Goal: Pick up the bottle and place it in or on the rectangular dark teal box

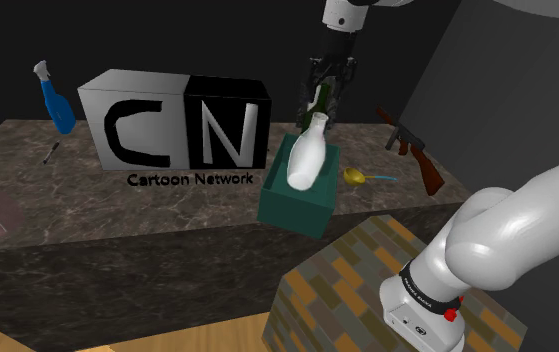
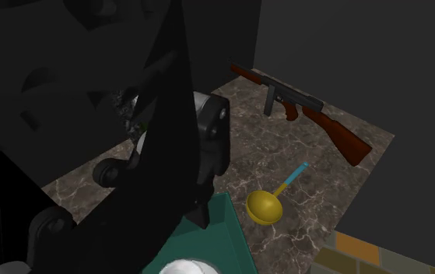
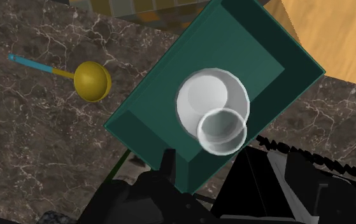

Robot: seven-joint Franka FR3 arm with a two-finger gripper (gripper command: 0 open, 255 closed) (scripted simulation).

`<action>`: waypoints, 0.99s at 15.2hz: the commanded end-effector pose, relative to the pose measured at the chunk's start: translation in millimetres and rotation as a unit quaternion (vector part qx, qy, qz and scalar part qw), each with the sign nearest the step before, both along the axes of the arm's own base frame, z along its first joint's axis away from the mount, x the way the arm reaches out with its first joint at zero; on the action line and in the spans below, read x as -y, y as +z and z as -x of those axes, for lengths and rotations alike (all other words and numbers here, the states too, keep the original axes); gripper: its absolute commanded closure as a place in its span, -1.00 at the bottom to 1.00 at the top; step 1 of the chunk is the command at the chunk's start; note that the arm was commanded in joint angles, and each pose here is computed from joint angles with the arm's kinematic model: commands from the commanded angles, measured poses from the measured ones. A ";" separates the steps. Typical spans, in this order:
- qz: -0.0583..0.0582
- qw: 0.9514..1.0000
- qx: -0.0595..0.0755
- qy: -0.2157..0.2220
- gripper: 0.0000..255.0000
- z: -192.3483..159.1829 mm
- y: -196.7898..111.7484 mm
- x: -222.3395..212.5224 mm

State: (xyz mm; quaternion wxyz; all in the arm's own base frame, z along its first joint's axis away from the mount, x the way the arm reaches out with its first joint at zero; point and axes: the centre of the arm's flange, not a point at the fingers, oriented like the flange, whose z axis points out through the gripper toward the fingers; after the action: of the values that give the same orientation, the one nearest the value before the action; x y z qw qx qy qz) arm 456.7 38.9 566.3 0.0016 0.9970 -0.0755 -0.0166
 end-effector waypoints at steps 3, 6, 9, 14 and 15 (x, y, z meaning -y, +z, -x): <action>0.000 1.000 0.000 0.000 -1.00 0.0 0.0 0.0; 0.000 1.000 0.000 0.000 -1.00 -0.8 26.5 0.0; 0.000 1.000 0.000 0.000 -1.00 -1.6 50.1 0.0; 0.000 1.000 0.000 0.000 -1.00 -1.6 50.1 0.0; 0.000 1.000 0.000 0.000 -1.00 -1.6 50.1 0.0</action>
State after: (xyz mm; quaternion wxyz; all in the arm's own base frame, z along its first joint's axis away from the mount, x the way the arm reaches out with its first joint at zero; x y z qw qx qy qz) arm 458.3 38.9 616.2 0.0016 0.9970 -0.0755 -0.0165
